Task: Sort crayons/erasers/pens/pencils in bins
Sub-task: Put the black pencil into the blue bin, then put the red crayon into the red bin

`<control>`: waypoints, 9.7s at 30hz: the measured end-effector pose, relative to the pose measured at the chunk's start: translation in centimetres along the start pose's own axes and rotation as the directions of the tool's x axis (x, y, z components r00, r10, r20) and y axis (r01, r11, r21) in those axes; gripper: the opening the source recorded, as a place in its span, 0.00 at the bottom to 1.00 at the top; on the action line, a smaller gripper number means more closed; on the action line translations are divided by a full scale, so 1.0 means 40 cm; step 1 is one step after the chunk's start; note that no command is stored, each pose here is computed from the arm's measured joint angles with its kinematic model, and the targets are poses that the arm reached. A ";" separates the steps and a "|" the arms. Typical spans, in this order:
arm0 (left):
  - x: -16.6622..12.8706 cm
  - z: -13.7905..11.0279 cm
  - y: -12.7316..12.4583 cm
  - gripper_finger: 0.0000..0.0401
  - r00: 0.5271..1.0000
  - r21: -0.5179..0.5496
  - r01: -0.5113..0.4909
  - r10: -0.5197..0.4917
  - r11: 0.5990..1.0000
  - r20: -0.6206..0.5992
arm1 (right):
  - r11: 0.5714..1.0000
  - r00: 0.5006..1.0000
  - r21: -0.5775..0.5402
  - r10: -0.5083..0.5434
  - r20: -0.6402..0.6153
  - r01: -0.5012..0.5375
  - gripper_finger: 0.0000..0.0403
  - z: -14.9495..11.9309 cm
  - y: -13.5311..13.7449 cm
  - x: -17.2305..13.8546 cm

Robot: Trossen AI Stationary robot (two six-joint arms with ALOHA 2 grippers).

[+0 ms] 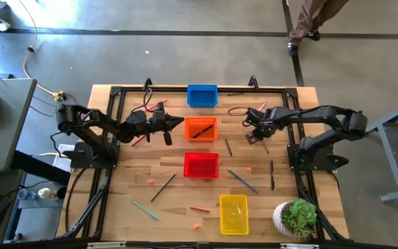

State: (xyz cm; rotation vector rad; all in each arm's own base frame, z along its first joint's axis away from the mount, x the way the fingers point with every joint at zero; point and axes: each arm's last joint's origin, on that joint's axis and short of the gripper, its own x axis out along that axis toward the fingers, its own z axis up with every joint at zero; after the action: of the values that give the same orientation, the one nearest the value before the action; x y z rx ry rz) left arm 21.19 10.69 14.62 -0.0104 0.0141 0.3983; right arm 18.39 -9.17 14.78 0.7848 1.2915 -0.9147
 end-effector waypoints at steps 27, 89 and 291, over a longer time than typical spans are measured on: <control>0.000 -0.002 0.000 0.00 1.000 0.001 0.000 0.000 1.000 -0.006 | 0.997 0.997 0.064 0.043 -0.064 -0.039 0.22 0.039 -0.025 0.042; -0.001 0.013 0.015 0.00 0.995 -0.035 -0.082 0.084 0.996 0.056 | 0.947 0.807 -0.267 0.296 0.510 -0.179 0.02 0.023 0.318 -0.420; -0.090 -0.037 0.146 0.31 -0.151 -0.014 -0.369 -0.074 0.929 -0.986 | 0.700 0.162 -0.712 0.710 0.686 -0.053 0.00 -0.005 -0.042 -0.092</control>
State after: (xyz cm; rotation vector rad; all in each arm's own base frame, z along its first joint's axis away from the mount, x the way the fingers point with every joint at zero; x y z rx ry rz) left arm 15.56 14.67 13.16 -0.6876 1.6519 0.5498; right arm 16.66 -9.30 18.43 -0.0345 0.0928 -0.3176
